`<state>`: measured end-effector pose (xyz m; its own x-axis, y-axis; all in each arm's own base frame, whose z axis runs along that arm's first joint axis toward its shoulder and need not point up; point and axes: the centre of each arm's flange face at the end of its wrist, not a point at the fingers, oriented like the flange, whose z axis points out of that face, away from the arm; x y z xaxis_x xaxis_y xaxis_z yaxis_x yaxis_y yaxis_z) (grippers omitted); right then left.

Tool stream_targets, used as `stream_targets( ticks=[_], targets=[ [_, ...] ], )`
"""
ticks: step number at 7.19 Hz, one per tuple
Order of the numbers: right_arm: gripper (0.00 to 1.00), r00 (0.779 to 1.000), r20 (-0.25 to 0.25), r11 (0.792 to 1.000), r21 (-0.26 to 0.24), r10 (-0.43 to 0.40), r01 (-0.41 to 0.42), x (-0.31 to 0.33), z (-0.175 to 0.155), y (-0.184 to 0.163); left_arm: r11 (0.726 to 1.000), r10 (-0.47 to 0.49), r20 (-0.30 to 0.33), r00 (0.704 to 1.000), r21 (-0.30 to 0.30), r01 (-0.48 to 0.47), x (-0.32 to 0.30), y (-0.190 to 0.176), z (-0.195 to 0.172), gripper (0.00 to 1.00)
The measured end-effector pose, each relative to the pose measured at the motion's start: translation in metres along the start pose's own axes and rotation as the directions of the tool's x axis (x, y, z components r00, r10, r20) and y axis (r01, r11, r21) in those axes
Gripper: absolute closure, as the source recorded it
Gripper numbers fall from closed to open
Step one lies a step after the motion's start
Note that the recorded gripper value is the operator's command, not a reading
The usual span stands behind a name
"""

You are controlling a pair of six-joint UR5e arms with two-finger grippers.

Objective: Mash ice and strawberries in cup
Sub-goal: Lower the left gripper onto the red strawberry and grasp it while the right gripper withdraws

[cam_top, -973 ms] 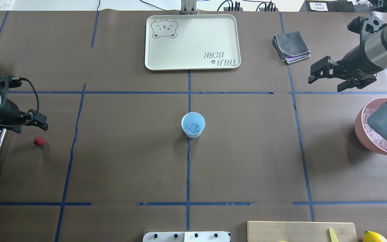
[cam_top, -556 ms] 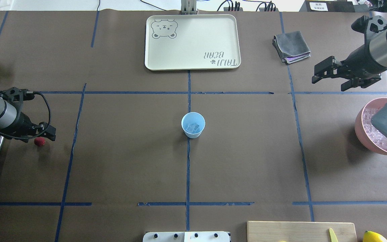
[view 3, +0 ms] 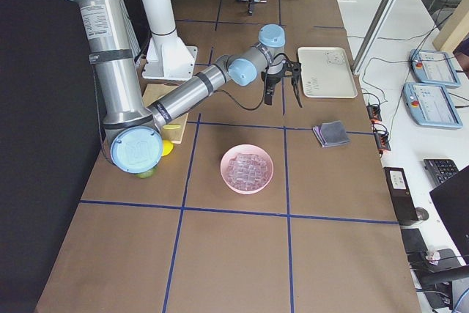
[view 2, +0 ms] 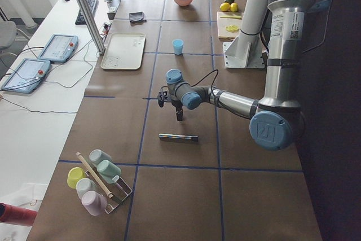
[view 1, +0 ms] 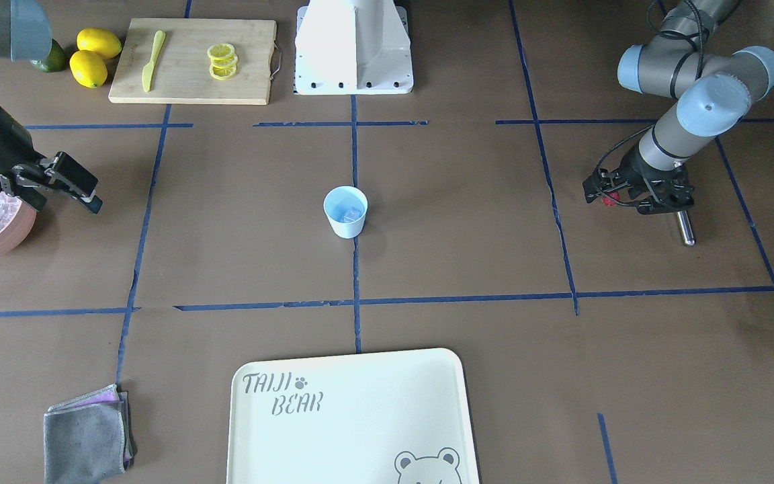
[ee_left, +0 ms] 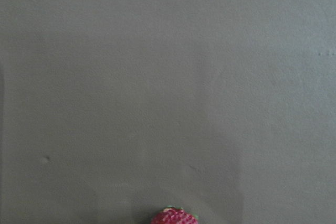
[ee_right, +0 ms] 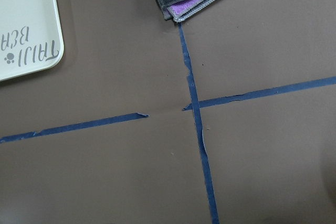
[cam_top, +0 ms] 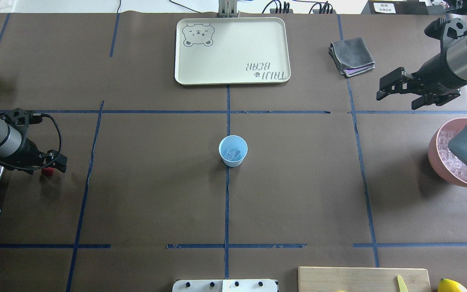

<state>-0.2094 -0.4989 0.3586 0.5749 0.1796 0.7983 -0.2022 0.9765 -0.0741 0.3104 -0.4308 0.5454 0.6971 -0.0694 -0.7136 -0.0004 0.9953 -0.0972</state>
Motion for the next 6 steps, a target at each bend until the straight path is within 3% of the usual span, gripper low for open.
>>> stream_targets(
  ticks=[2,3,6],
  targets=[
    [0.00,1.000,-0.002,1.000,-0.001,0.001,-0.001,0.000,0.001,0.000,1.000,-0.001,0.002,1.000,-0.001,0.001,-0.001,0.000,0.001,0.95],
    [0.00,1.000,-0.002,1.000,-0.001,0.001,-0.001,0.000,0.002,0.000,1.000,-0.001,0.002,1.000,-0.001,0.001,-0.001,-0.001,0.001,1.00],
    [0.00,1.000,-0.003,1.000,-0.002,0.002,-0.002,0.000,0.002,-0.001,1.000,0.018,-0.036,0.999,0.022,-0.017,0.023,-0.003,-0.016,1.00]
  ],
)
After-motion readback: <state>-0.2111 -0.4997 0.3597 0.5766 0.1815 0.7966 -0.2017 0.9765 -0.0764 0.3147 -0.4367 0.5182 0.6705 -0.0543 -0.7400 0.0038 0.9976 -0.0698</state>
